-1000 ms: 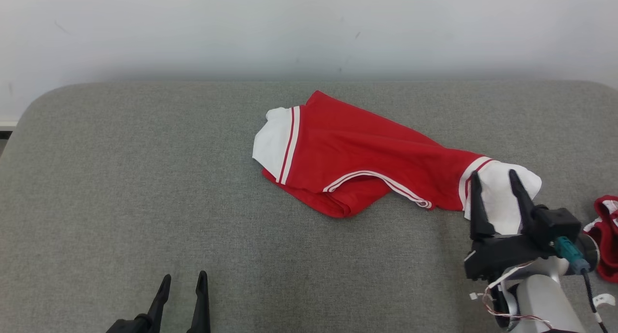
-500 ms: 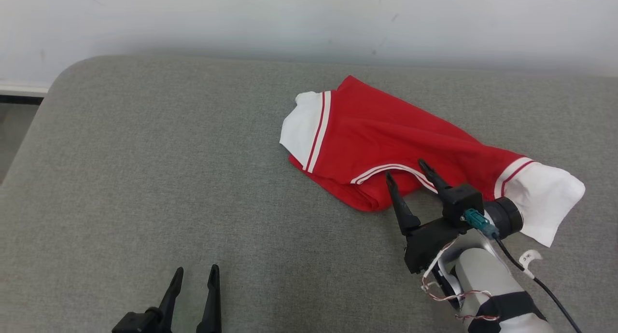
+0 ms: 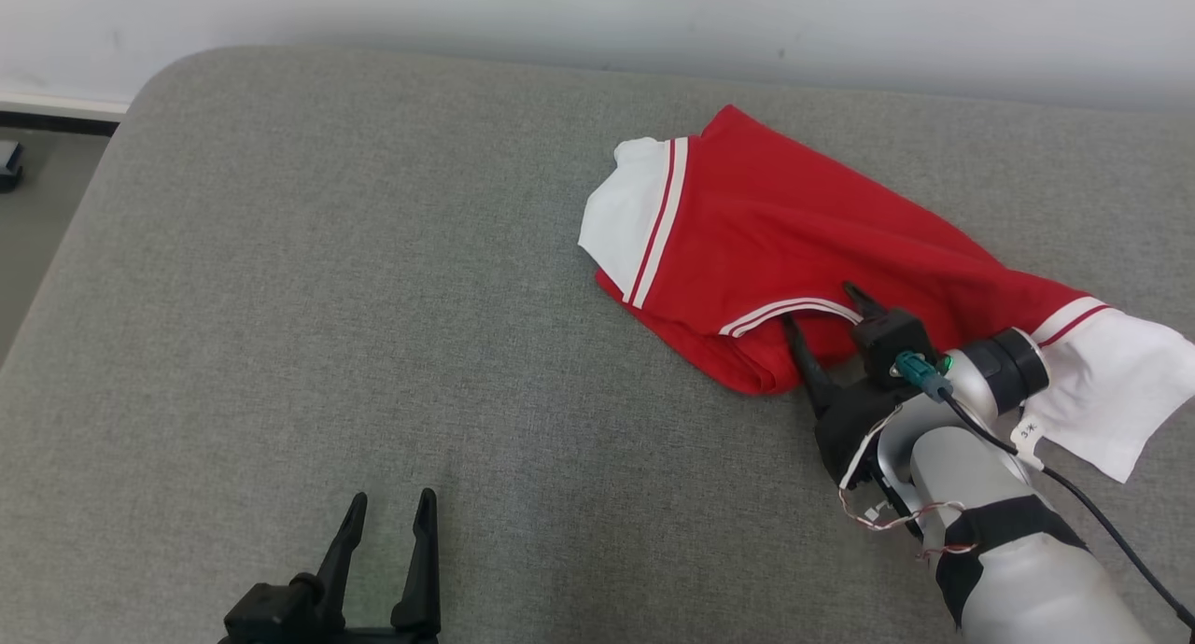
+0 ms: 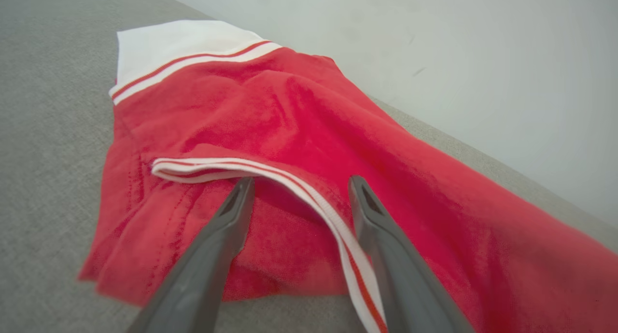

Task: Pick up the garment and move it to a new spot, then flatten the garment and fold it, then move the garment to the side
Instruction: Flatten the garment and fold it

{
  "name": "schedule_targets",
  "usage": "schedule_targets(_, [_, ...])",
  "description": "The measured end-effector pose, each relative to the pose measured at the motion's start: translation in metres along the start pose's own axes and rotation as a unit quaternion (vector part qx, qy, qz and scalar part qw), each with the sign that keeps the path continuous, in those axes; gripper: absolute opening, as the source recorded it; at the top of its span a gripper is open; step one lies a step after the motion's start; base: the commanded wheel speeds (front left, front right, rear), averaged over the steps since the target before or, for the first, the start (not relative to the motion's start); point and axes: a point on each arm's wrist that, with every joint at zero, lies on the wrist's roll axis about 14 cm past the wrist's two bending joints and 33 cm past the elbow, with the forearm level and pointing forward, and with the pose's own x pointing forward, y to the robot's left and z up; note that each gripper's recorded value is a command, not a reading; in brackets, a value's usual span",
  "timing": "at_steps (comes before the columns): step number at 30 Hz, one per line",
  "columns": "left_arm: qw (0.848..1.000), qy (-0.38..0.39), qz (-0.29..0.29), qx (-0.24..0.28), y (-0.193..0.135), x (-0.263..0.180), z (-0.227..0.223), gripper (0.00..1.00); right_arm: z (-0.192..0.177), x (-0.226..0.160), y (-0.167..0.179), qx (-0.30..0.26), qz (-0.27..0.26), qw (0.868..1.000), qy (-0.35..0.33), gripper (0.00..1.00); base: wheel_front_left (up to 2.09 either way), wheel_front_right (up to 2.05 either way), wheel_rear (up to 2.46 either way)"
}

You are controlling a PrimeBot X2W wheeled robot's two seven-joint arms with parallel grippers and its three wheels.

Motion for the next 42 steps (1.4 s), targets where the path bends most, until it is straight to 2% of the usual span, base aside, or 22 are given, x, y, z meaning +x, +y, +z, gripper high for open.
schedule_targets(2, [1.000, 0.003, -0.001, 0.000, -0.001, 0.001, -0.002, 1.00, -0.001, 0.005, -0.001, -0.002, 0.001, 1.000, 0.004, 1.00, 0.00, 0.00, 0.00])
schedule_targets(3, [1.000, 0.003, -0.001, -0.001, -0.001, 0.002, -0.002, 1.00, -0.001, 0.007, -0.002, -0.002, 0.001, 1.000, 0.004, 0.91, 0.00, 0.00, 0.00])
schedule_targets(5, [1.000, 0.001, -0.002, 0.000, -0.002, 0.006, 0.000, 1.00, -0.002, 0.011, -0.002, -0.003, 0.002, 1.000, 0.007, 0.27, 0.00, 0.00, 0.00])
schedule_targets(6, [1.000, 0.000, -0.002, 0.000, -0.002, 0.007, 0.001, 1.00, -0.001, 0.014, -0.002, -0.003, 0.003, 1.000, 0.007, 0.00, 0.00, 0.00, 0.00])
schedule_targets(11, [1.000, -0.003, 0.004, 0.002, 0.001, 0.008, 0.003, 1.00, 0.027, 0.027, -0.022, 0.002, -0.021, 0.999, -0.032, 0.00, 0.00, 0.00, 0.00])
schedule_targets(14, [1.000, -0.003, 0.006, 0.003, 0.003, 0.009, 0.003, 1.00, 0.048, 0.027, -0.063, 0.009, -0.068, 0.996, -0.063, 0.00, 0.00, 0.00, 0.00])
schedule_targets(18, [1.000, 0.001, 0.005, 0.007, 0.003, 0.009, 0.001, 1.00, 0.077, 0.017, -0.132, 0.017, -0.147, 0.984, -0.103, 0.00, 0.00, 0.00, 0.00])
schedule_targets(22, [1.000, 0.001, 0.004, 0.008, 0.002, 0.009, 0.001, 1.00, 0.080, 0.004, -0.177, 0.038, -0.207, 0.972, -0.109, 0.00, 0.00, 0.00, 0.00])
schedule_targets(23, [1.000, 0.002, 0.002, 0.008, 0.001, 0.009, 0.000, 1.00, 0.075, -0.002, -0.188, 0.039, -0.222, 0.969, -0.101, 0.38, 0.00, 0.00, 0.00])
schedule_targets(24, [1.000, 0.003, 0.000, 0.009, 0.000, 0.009, -0.001, 1.00, 0.067, -0.008, -0.199, 0.044, -0.238, 0.966, -0.088, 0.99, 0.00, 0.00, 0.00])
schedule_targets(26, [1.000, 0.005, -0.005, 0.009, -0.003, 0.009, -0.002, 1.00, 0.051, -0.023, -0.220, 0.056, -0.270, 0.959, -0.064, 1.00, 0.00, 0.00, 0.00])
schedule_targets(29, [1.000, 0.006, -0.011, 0.009, -0.007, 0.009, -0.003, 1.00, 0.032, -0.035, -0.224, 0.058, -0.286, 0.956, -0.038, 1.00, 0.00, 0.00, 0.00])
schedule_targets(35, [0.999, 0.008, -0.036, 0.012, -0.022, 0.012, -0.005, 1.00, -0.022, -0.050, -0.178, 0.091, -0.268, 0.959, 0.013, 1.00, 0.00, 0.00, 0.00])
schedule_targets(38, [0.998, 0.006, -0.055, 0.017, -0.033, 0.016, -0.004, 1.00, -0.031, -0.058, -0.161, 0.102, -0.262, 0.959, 0.017, 1.00, 0.00, 0.00, 0.00])
schedule_targets(42, [0.995, 0.003, -0.093, 0.018, -0.056, 0.022, -0.002, 1.00, -0.025, -0.068, -0.141, 0.119, -0.258, 0.959, -0.009, 1.00, 0.00, 0.00, 0.00])
